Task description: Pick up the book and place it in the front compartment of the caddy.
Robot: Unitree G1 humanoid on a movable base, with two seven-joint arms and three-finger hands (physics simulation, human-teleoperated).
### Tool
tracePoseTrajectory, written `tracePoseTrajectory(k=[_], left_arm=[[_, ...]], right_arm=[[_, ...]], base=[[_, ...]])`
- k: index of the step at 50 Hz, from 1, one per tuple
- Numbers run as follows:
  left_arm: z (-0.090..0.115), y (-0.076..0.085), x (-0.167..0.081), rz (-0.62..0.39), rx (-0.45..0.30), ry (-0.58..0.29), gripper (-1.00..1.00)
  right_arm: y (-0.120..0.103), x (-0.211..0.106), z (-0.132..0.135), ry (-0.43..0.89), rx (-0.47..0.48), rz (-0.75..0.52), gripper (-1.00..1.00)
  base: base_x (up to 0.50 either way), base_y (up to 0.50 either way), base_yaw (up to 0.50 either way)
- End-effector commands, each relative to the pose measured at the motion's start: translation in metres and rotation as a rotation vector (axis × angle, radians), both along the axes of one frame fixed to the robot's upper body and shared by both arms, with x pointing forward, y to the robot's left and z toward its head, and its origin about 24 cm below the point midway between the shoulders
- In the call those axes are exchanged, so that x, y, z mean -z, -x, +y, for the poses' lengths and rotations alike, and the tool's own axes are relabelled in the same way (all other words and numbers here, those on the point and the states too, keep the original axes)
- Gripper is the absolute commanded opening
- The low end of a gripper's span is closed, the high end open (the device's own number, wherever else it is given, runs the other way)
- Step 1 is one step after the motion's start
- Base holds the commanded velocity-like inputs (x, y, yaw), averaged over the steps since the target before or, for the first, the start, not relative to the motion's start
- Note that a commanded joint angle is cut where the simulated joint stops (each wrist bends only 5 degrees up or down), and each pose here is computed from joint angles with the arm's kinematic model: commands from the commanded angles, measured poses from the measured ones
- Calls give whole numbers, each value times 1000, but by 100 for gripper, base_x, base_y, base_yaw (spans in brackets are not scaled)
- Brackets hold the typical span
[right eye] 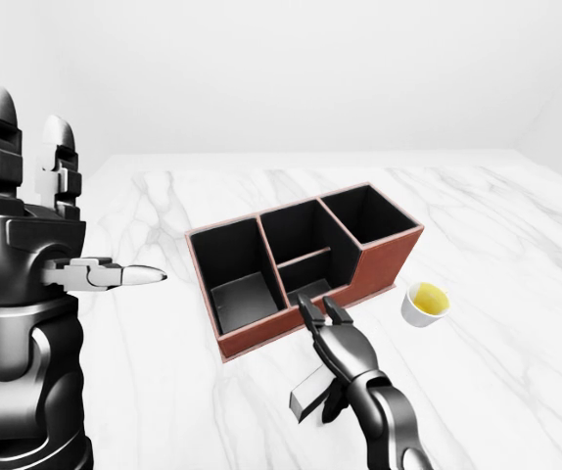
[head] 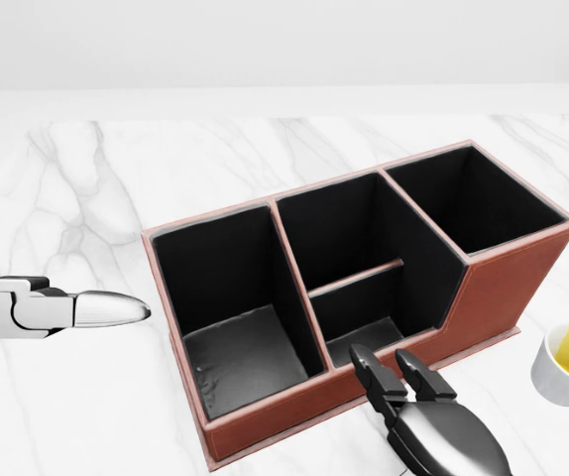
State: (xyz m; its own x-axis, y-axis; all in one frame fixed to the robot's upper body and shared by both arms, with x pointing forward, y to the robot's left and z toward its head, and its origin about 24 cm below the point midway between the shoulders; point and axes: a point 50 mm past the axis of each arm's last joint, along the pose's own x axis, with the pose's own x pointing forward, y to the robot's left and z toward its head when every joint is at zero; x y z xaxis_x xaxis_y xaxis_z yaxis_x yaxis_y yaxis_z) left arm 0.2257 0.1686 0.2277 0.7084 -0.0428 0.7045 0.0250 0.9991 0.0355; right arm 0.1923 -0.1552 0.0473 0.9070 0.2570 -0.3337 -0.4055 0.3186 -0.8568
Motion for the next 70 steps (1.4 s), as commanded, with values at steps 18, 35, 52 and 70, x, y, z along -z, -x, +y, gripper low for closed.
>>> tracePoseTrajectory(k=[18, 35, 52, 70], left_arm=[[0, 0, 0, -1, 0, 0, 100], [0, 2, -2, -12, 0, 0, 100], [0, 0, 0, -1, 1, 2, 100], [0, 2, -1, -9, 1, 5, 100]], right_arm=[[2, 6, 0, 38, 3, 1, 92], [3, 7, -2, 35, 10, 11, -100], [2, -2, 0, -9, -10, 12, -100], [-7, -45, 7, -119, -100, -84, -100]], base=[[0, 0, 0], [0, 0, 0], [0, 0, 0], [0, 0, 0]])
